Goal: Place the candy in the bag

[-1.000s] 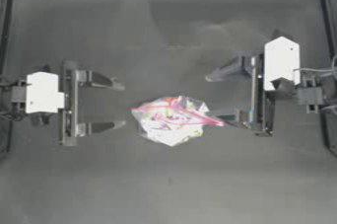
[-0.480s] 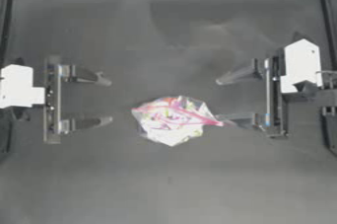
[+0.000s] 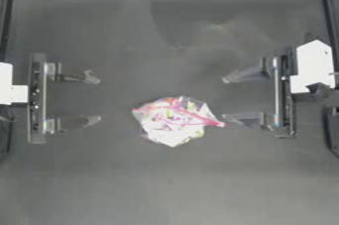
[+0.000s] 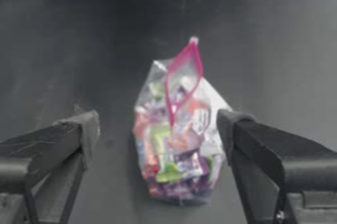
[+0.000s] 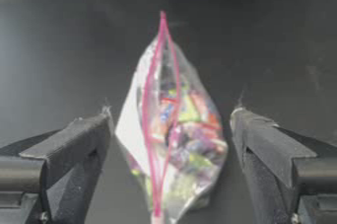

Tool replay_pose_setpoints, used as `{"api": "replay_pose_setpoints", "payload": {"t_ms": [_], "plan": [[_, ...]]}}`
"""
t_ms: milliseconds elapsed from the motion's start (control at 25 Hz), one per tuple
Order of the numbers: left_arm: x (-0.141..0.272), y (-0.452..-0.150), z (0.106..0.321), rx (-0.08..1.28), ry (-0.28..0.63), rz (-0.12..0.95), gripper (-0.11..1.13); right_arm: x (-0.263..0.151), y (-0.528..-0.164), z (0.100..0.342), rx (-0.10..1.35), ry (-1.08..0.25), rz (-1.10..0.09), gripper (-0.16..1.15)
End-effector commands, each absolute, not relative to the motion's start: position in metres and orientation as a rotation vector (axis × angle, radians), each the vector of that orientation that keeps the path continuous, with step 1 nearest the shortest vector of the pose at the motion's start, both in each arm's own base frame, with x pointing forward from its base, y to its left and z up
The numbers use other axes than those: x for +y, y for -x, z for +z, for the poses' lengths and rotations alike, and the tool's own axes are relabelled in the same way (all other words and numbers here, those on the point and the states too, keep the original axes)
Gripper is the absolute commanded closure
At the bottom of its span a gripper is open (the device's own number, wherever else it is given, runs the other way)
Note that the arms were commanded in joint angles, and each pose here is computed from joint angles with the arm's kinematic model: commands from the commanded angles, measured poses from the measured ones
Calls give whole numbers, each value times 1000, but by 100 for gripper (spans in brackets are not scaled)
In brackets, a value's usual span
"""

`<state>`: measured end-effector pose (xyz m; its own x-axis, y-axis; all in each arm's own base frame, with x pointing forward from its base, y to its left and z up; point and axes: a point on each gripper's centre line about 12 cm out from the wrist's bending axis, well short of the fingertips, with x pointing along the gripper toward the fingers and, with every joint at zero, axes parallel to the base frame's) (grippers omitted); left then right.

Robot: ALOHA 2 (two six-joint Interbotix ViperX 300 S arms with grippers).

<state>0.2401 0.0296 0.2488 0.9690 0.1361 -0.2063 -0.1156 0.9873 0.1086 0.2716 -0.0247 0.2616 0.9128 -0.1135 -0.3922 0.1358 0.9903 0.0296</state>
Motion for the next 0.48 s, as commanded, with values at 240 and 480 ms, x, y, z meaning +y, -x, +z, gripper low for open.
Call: {"api": "replay_pose_setpoints", "payload": {"t_ms": [240,480], "plan": [[29,-234,256,181,-96,129,2,-24,-265,272,360,-52,-125,-1],[28,-227,260,168,-96,128,2,-24,-261,271,357,-52,-125,-1]]}}
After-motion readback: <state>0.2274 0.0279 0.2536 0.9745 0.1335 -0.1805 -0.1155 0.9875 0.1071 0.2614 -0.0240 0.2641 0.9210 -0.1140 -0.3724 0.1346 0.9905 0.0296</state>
